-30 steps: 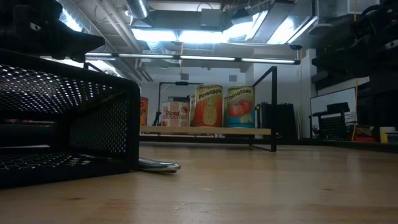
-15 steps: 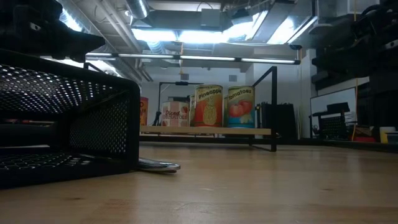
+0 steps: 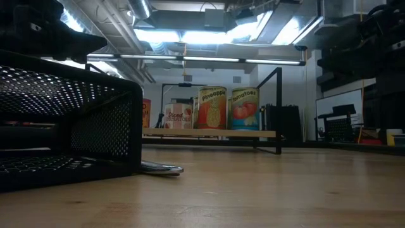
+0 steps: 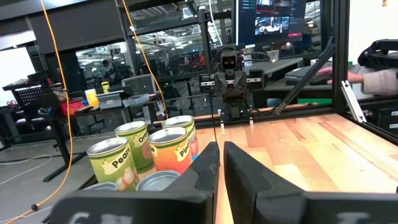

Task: Pick and place cans onto a shelf
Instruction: Return to Home Position

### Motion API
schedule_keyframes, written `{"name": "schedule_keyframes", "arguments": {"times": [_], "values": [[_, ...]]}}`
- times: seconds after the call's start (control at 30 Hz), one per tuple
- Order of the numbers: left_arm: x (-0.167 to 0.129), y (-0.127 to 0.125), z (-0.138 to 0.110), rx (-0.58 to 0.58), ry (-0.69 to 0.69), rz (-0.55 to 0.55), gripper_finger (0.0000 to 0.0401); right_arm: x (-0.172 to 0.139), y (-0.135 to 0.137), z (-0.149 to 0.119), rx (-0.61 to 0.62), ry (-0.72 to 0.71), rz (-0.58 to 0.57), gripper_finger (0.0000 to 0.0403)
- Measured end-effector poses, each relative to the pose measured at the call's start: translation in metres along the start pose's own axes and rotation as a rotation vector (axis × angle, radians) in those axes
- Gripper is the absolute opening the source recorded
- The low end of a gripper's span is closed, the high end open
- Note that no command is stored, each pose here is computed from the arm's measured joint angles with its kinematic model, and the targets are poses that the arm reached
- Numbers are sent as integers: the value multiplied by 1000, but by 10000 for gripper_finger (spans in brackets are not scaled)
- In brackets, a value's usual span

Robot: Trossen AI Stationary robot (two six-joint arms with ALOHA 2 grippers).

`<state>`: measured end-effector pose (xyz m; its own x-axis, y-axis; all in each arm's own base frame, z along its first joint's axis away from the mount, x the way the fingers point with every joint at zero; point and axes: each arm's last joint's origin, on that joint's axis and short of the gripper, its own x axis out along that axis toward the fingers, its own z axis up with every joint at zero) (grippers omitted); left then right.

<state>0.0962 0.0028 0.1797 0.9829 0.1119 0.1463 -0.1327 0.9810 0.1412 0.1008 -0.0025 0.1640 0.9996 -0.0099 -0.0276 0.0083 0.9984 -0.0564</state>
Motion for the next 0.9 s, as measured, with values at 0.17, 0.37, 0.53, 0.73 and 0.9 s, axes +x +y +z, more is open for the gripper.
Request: {"name": "schedule_keyframes", "arguments": {"times": [0.17,0.37,0.53,0.73,0.9], "values": [[0,0,0,0,0,0,10,0,0,0,-1,0,0,99],[0,0,0,0,0,0,2,0,0,0,-1,0,0,99],[0,0,0,0,0,0,3,0,0,0,-1,0,0,99],[0,0,0,0,0,0,16,0,0,0,-1,0,0,99],[0,0,0,0,0,0,24,0,0,0,-1,0,0,99]]}}
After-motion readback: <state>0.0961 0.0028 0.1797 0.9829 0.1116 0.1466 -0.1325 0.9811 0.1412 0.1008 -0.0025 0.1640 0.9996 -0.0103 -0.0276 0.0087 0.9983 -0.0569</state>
